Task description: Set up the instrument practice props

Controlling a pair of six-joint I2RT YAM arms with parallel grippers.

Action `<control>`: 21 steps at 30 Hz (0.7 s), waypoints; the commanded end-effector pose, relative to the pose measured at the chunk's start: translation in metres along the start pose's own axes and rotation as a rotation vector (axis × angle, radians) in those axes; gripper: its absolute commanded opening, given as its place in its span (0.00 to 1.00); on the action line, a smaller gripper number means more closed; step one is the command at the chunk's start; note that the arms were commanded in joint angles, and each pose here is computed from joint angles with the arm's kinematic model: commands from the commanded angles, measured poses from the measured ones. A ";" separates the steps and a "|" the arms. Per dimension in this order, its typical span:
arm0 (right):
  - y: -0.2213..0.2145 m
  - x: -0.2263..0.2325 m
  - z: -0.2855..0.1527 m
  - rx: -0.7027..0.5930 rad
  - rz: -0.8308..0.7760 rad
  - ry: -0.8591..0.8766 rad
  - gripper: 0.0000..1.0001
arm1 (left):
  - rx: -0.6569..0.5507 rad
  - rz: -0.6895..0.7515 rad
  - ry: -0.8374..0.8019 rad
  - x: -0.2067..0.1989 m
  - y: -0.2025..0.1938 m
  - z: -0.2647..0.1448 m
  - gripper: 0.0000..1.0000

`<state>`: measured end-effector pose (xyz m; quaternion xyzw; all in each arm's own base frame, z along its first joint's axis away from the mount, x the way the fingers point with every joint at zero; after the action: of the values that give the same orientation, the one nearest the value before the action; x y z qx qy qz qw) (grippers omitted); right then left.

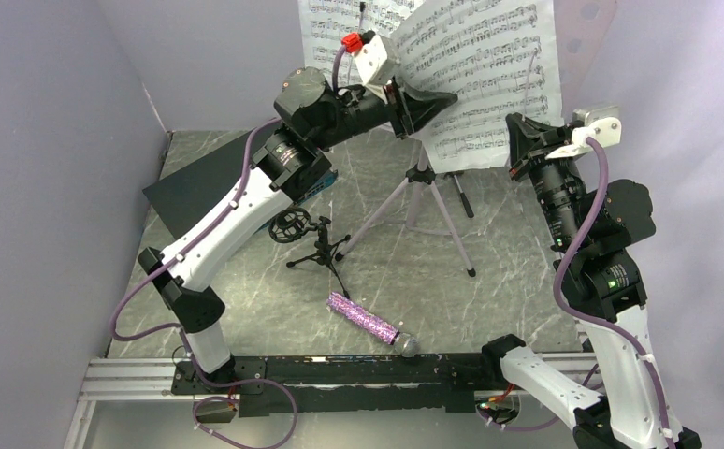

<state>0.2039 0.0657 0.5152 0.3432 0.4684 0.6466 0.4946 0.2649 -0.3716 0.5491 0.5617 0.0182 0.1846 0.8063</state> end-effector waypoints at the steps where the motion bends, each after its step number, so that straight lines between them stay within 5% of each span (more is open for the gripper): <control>1: 0.018 0.006 -0.002 -0.065 -0.008 0.058 0.00 | -0.135 0.080 -0.027 -0.005 0.053 -0.005 0.26; 5: 0.020 0.007 -0.004 -0.074 -0.010 0.075 0.00 | -0.153 0.104 -0.061 -0.005 0.057 0.001 0.03; 16: 0.020 0.009 -0.003 -0.073 -0.010 0.091 0.00 | -0.207 0.148 -0.188 -0.014 0.054 0.012 0.03; 21: 0.018 0.009 -0.003 -0.069 -0.007 0.090 0.00 | -0.205 0.141 -0.212 -0.014 0.047 0.019 0.14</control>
<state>0.2002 0.0703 0.5153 0.3268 0.4798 0.6554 0.4832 0.2525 -0.3815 0.5813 0.5160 -0.0915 0.1803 0.8324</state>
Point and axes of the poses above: each gripper's point midway between its finger pads, its own z axis out along the fingers, its own x axis along the line the jaws close on, y = z × x, the point moved 6 cm from there along -z, back along the fingers, and after that the axes turned 4 degrees about z, right-handed, at the moved point
